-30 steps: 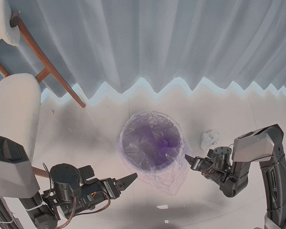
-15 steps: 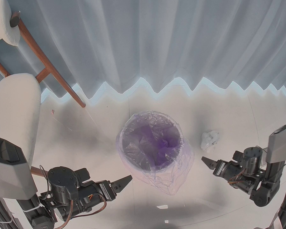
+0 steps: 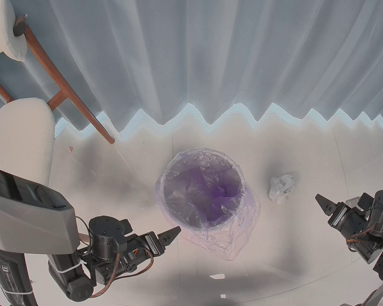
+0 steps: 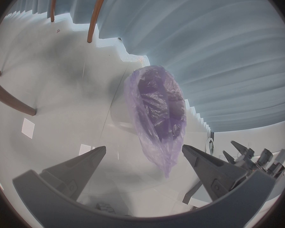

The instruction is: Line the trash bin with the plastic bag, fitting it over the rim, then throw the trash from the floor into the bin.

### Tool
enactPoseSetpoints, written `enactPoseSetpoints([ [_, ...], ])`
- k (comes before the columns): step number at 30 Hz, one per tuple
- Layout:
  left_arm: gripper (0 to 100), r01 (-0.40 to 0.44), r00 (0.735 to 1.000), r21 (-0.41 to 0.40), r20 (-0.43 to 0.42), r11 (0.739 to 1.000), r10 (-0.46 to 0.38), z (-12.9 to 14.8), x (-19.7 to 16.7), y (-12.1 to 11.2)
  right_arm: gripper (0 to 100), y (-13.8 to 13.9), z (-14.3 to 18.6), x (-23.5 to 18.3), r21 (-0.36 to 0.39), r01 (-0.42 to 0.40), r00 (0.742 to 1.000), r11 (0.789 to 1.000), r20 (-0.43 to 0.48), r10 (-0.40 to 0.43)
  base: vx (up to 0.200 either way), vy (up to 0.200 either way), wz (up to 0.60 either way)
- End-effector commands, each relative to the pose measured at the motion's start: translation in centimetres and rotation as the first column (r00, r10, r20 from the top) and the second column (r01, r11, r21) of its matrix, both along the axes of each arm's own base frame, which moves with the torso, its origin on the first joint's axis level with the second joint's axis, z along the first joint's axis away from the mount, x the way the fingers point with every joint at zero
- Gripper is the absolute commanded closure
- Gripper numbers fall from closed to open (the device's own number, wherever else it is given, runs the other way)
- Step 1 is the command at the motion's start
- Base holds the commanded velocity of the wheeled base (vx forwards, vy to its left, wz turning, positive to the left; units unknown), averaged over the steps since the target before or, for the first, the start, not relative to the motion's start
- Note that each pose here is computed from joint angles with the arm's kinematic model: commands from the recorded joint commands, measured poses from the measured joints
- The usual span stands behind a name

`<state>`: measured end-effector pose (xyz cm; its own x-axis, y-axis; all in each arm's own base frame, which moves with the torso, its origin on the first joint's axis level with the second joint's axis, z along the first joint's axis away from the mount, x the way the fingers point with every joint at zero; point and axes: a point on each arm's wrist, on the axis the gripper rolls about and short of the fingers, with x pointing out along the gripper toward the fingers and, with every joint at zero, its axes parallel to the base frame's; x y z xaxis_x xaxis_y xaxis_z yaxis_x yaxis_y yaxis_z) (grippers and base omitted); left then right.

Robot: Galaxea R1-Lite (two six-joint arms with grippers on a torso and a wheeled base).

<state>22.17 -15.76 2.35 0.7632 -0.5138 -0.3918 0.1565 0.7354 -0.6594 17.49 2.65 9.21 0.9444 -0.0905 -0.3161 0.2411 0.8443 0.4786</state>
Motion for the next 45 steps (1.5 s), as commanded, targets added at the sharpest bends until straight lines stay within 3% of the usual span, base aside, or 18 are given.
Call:
enactPoseSetpoints([
  [1, 0, -0.029, 0.999, 0.015, -0.019, 0.999, 0.029, -2.2, 3.1, -1.0, 0, -0.8, 2.5, -3.4, 0.017, 0.03, 0.994, 0.999, 0.104, -0.032, 0.0, 0.0, 0.0],
  [9, 0, -0.066, 0.997, 0.028, -0.037, 0.997, 0.067, -1.5, 6.2, -1.5, 0, -0.9, 2.5, -3.5, 0.012, 0.059, 0.993, 0.998, 0.104, -0.06, 0.0, 0.0, 0.0],
  [22, 0, -0.053, 0.998, 0.012, -0.026, 0.998, 0.054, 0.1, 7.0, -2.0, 0, -1.1, 2.4, -3.5, 0.014, 0.069, 0.993, 0.998, 0.096, -0.07, 0.0, 0.0, 0.0],
  [23, 100, -0.052, 0.998, 0.013, -0.029, 0.999, 0.052, 0.0, 6.9, -2.0, 0, -1.1, 2.4, -3.5, 0.014, 0.069, 0.993, 0.998, 0.094, -0.07, 0.0, 0.0, 0.0],
  [37, 100, -0.055, 0.998, 0.001, -0.009, 0.998, 0.055, 1.2, 6.4, -1.6, 0, -1.1, 2.2, -3.4, 0.011, 0.07, 0.995, 0.998, 0.075, -0.07, 0.0, 0.0, 0.0],
  [45, 100, -0.061, 0.995, 0.054, -0.075, 0.997, 0.065, -0.1, 4.4, -0.4, 0, -1.1, 2.0, -3.4, 0.003, 0.069, 0.996, 0.998, 0.061, -0.069, 0.0, 0.0, 0.0],
])
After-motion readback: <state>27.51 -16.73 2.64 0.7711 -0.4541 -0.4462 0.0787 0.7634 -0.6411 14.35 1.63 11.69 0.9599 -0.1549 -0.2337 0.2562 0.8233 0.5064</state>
